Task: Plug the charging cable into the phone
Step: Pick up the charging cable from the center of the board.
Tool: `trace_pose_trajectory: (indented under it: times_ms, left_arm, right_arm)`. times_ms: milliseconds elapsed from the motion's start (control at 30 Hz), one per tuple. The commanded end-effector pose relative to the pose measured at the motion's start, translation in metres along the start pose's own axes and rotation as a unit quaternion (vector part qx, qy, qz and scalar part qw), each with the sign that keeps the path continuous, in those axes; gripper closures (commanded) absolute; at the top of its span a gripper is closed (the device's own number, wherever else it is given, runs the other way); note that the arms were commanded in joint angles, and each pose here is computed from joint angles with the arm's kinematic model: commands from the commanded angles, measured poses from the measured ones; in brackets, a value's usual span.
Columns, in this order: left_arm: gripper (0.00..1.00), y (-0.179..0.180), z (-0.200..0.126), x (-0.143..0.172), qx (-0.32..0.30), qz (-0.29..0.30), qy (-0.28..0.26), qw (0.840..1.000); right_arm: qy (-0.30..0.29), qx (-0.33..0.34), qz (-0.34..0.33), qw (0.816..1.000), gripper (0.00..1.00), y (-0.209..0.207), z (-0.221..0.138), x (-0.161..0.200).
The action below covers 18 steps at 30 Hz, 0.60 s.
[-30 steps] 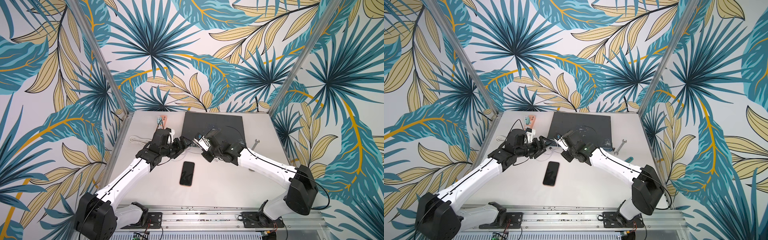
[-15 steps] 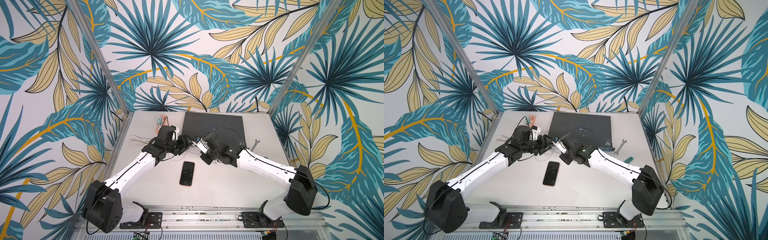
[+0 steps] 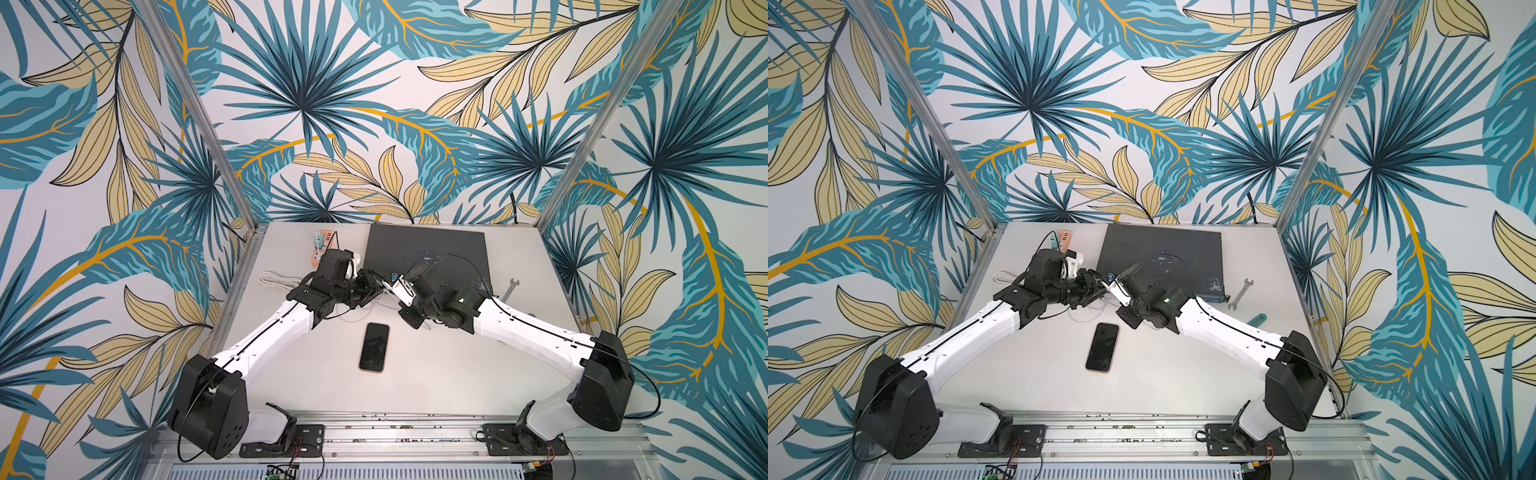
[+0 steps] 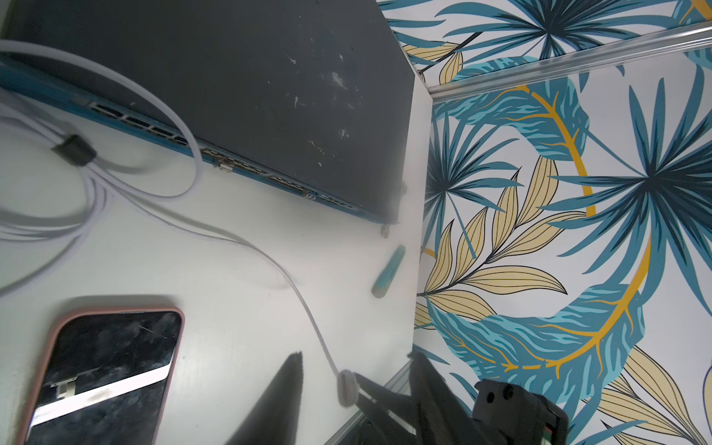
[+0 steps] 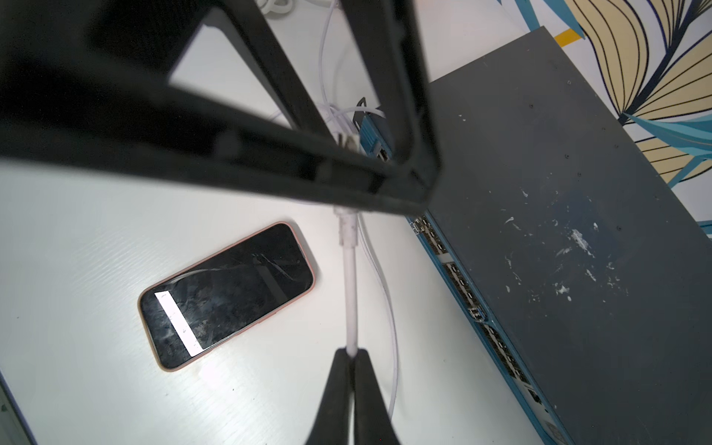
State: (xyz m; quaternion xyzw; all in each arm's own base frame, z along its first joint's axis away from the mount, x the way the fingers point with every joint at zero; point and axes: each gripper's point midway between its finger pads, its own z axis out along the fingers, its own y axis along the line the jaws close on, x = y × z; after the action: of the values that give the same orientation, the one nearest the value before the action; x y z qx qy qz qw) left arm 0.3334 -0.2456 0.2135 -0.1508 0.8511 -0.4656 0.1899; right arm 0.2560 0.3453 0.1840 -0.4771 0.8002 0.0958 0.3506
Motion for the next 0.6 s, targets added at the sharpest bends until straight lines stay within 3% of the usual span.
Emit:
trace_pose_trajectory:
  times_ms: [0, 567]
  left_arm:
    - [0.58, -0.0107, 0.0013, -0.0043, 0.009, 0.006, -0.002, 1.0]
    - [0.77, -0.0045, 0.0081, -0.0047, 0.001, -0.004, 0.004, 1.0]
  right_arm:
    - [-0.004, -0.007, 0.007, 1.0, 1.0, 0.0036, -0.0081, -0.0035]
    - [0.007, -0.016, 0.006, 1.0, 1.0, 0.0081, -0.0061, 0.0004]
